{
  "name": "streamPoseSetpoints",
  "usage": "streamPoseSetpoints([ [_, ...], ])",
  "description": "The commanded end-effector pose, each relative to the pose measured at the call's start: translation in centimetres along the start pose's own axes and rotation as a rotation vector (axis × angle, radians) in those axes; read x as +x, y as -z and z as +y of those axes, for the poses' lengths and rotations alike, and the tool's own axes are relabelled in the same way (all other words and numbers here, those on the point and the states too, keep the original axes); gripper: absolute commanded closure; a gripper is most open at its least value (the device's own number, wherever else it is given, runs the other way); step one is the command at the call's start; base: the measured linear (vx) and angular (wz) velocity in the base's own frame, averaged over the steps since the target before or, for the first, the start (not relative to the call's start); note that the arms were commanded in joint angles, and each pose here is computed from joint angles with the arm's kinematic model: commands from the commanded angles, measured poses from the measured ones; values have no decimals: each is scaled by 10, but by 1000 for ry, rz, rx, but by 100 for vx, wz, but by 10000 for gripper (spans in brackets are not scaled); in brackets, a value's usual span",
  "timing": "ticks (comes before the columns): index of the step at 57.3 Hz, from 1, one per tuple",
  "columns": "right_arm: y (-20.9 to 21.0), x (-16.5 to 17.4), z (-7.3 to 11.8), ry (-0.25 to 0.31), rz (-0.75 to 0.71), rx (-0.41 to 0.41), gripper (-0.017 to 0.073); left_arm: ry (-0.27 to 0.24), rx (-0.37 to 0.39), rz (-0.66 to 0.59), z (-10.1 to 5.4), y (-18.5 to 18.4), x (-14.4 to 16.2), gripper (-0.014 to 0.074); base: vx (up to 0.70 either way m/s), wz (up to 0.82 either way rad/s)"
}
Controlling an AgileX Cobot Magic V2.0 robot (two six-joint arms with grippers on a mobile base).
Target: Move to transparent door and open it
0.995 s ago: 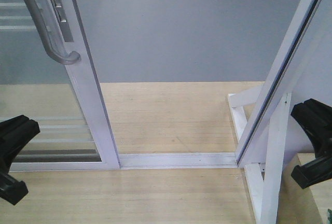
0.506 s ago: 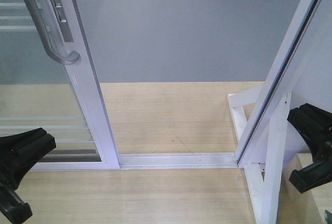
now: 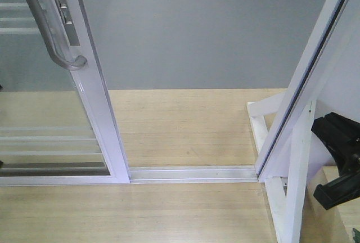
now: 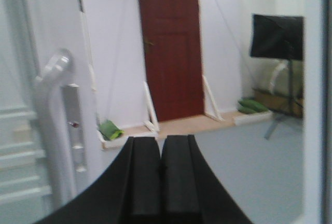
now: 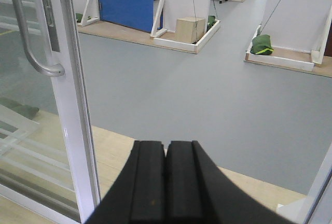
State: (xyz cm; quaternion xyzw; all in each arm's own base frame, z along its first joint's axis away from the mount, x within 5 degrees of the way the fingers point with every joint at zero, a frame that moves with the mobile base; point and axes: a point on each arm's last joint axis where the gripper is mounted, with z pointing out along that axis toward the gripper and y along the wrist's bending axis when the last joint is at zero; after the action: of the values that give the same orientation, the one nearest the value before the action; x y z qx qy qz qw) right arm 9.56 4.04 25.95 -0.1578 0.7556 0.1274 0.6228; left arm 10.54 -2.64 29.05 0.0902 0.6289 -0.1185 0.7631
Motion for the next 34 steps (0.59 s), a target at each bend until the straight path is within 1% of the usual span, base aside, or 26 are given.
streamPoseSetpoints([
  [1, 1, -14, -4, 8, -78, 38, 564, 1, -116, -88, 11, -1, -15, 597, 0, 0],
  [6, 1, -14, -4, 8, -78, 38, 564, -13, -213, -14, 19, 0, -9, 597, 0, 0],
  [11, 1, -14, -4, 8, -78, 38, 564, -29, -253, 65, 23, 1, -2, 597, 0, 0],
  [18, 1, -14, -4, 8, -78, 38, 564, -57, -260, 150, 24, 1, 6, 597, 0, 0],
  [21, 1, -14, -4, 8, -78, 38, 564, -58, -261, 167, 24, 2, 7, 597, 0, 0],
  [25, 1, -14, -4, 8, -78, 38, 564, -73, -263, 168, 23, 6, 11, 596, 0, 0],
  [32, 1, -14, -4, 8, -78, 38, 564, -68, -260, 167, 20, 22, 32, 594, 0, 0],
  [34, 1, -14, -4, 8, -78, 38, 564, -57, -262, 169, 19, 28, 40, 594, 0, 0],
])
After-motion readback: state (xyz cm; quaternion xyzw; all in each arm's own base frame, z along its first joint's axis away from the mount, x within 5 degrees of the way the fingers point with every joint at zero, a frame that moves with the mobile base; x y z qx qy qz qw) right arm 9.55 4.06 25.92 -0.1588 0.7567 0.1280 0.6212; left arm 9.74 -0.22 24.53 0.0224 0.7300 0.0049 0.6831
